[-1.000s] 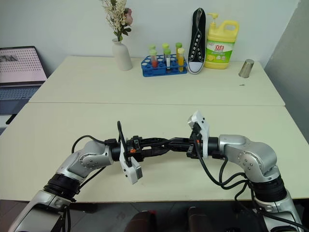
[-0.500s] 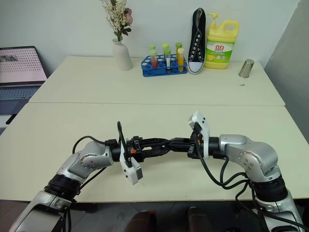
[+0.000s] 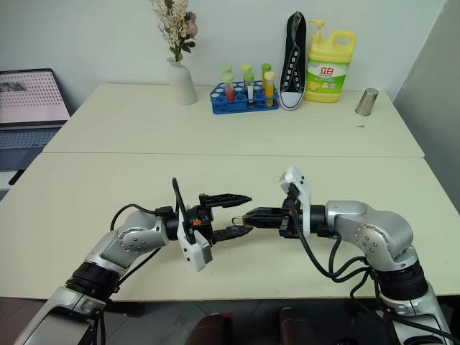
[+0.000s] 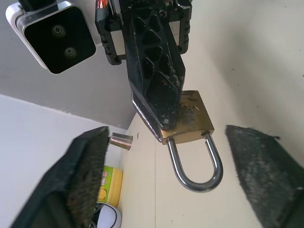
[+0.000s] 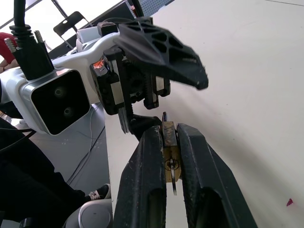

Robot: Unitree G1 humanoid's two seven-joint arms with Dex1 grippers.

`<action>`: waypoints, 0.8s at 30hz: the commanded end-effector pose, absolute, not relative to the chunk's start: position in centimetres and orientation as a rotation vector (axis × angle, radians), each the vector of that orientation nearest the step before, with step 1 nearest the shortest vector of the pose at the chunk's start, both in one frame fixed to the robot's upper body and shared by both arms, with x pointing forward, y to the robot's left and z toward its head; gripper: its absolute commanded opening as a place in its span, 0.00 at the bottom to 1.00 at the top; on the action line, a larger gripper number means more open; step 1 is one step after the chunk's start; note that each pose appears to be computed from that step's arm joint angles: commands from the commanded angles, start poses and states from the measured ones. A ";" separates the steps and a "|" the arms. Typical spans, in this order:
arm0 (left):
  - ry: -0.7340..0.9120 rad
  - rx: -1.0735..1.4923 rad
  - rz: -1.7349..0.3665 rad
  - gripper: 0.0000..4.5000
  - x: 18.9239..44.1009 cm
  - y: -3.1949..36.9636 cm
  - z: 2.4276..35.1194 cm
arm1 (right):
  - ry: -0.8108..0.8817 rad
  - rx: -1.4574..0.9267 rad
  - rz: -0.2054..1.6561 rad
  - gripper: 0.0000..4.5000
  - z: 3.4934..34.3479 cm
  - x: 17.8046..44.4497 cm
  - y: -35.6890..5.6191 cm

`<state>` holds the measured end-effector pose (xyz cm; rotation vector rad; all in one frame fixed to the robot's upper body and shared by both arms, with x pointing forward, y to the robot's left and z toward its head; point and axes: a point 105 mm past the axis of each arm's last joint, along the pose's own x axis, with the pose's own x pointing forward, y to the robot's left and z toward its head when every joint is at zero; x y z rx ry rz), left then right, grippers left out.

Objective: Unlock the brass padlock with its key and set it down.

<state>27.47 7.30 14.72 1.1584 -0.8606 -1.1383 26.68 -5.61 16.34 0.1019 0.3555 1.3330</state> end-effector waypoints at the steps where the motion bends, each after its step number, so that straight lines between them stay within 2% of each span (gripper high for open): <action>1: -0.895 1.142 -1.098 0.96 27.4 7.6 15.8 | 0.304 0.085 1.367 0.02 17.6 26.2 -5.2; 7: -0.860 1.064 -1.078 0.96 26.5 8.7 16.0 | 0.298 0.076 1.343 0.02 17.5 26.7 -5.7; 16: -0.744 0.986 -1.052 0.96 26.9 9.3 15.7 | 0.282 0.076 1.332 0.02 17.6 27.2 -5.8; 24: -0.761 0.998 -1.063 0.96 26.7 8.8 15.7 | 0.279 0.082 1.329 0.02 17.7 27.2 -5.8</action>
